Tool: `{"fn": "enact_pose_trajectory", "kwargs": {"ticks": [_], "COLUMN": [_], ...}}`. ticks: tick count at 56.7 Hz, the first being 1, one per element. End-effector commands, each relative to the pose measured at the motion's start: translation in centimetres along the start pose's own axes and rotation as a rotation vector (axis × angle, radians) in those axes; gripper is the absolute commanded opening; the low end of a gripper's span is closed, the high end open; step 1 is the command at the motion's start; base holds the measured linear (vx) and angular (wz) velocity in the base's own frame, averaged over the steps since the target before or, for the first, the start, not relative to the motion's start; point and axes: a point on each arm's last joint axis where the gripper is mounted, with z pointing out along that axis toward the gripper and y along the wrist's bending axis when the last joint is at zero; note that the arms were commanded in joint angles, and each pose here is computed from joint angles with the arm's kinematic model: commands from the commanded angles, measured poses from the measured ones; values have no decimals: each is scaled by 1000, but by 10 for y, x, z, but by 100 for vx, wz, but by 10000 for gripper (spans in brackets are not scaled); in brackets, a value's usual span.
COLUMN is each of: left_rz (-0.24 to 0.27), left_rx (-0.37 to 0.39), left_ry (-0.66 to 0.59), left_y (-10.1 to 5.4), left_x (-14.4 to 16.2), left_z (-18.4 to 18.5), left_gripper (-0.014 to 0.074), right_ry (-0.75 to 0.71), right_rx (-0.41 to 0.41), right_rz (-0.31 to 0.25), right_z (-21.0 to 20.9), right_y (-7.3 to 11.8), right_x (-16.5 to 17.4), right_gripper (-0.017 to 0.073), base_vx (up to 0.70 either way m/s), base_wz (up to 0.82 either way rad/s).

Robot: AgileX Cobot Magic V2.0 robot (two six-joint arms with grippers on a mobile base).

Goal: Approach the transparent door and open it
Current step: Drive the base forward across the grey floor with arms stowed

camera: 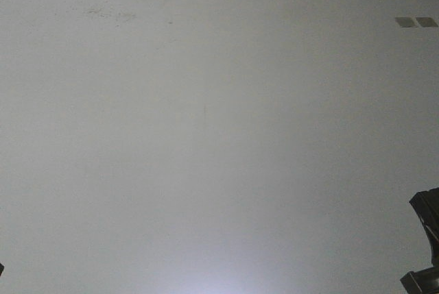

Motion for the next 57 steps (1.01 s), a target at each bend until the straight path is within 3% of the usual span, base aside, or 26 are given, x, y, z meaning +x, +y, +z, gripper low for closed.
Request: {"fn": "enact_pose_trajectory", "kwargs": {"ticks": [1,57], "left_rz": [-14,-14], "left_rx": [8,8], "left_ry": [-88,-88], "left_y": [0,0], "left_x": [-5,-5], "left_z": [-1,-1], "left_gripper": [3,3], "right_ry": [-100,-100], "right_rx": [-3,-3], "right_rz": [-12,-12], "right_z": [-1,-1], "right_y": [0,0], "right_x": [-8,-8], "right_gripper": [1,1], "base_vx": [0,0], "base_wz": [0,0]}}
